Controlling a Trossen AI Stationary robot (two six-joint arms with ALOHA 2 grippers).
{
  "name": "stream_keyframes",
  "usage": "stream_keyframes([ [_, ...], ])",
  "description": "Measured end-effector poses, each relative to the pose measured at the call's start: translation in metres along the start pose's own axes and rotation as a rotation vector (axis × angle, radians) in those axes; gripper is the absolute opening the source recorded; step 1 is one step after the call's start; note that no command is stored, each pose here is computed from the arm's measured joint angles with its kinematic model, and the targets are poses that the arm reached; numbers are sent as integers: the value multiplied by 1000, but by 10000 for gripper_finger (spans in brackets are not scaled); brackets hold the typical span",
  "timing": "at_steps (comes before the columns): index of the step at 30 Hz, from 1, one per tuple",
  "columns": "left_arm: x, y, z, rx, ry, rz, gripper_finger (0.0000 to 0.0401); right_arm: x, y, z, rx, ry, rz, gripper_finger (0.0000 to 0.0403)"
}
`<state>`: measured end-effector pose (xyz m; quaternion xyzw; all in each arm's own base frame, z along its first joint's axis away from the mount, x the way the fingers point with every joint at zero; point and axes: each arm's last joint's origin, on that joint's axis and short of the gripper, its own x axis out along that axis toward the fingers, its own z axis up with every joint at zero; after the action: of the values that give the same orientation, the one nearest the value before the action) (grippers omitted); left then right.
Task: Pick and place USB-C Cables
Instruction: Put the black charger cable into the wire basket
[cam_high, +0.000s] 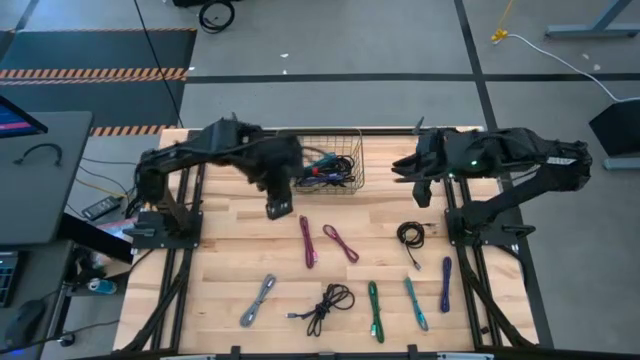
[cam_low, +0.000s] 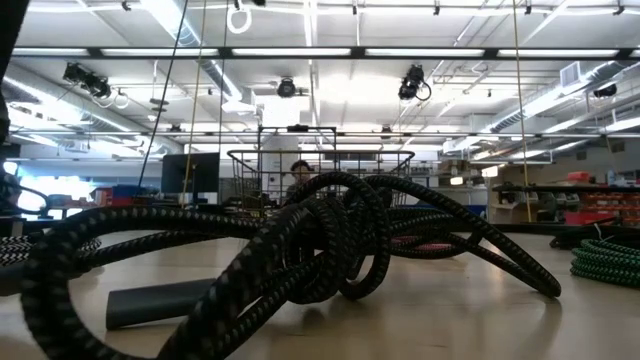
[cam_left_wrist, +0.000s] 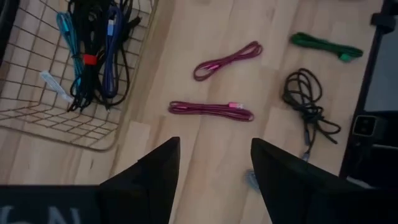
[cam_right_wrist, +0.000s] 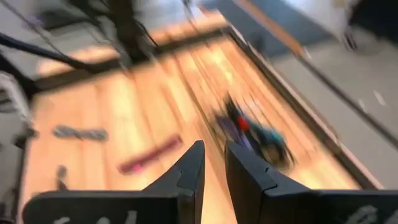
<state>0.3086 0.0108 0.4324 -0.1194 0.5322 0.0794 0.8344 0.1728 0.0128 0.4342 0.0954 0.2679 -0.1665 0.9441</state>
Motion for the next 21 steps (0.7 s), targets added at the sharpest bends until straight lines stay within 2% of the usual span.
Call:
stream_keyframes([
  [5,-17,-28,-17,-13,-72,65,203,9,-8,-19,91,220,-133,68],
  [12,-20,-51,-26,34,-163,233,203,24,-9,-37,181,477,-304,68],
  [17,-22,-57,-29,-12,-239,339,203,37,0,-43,208,571,-343,68],
  [21,-29,-64,-35,11,-287,378,203,44,7,-45,208,590,-355,68],
])
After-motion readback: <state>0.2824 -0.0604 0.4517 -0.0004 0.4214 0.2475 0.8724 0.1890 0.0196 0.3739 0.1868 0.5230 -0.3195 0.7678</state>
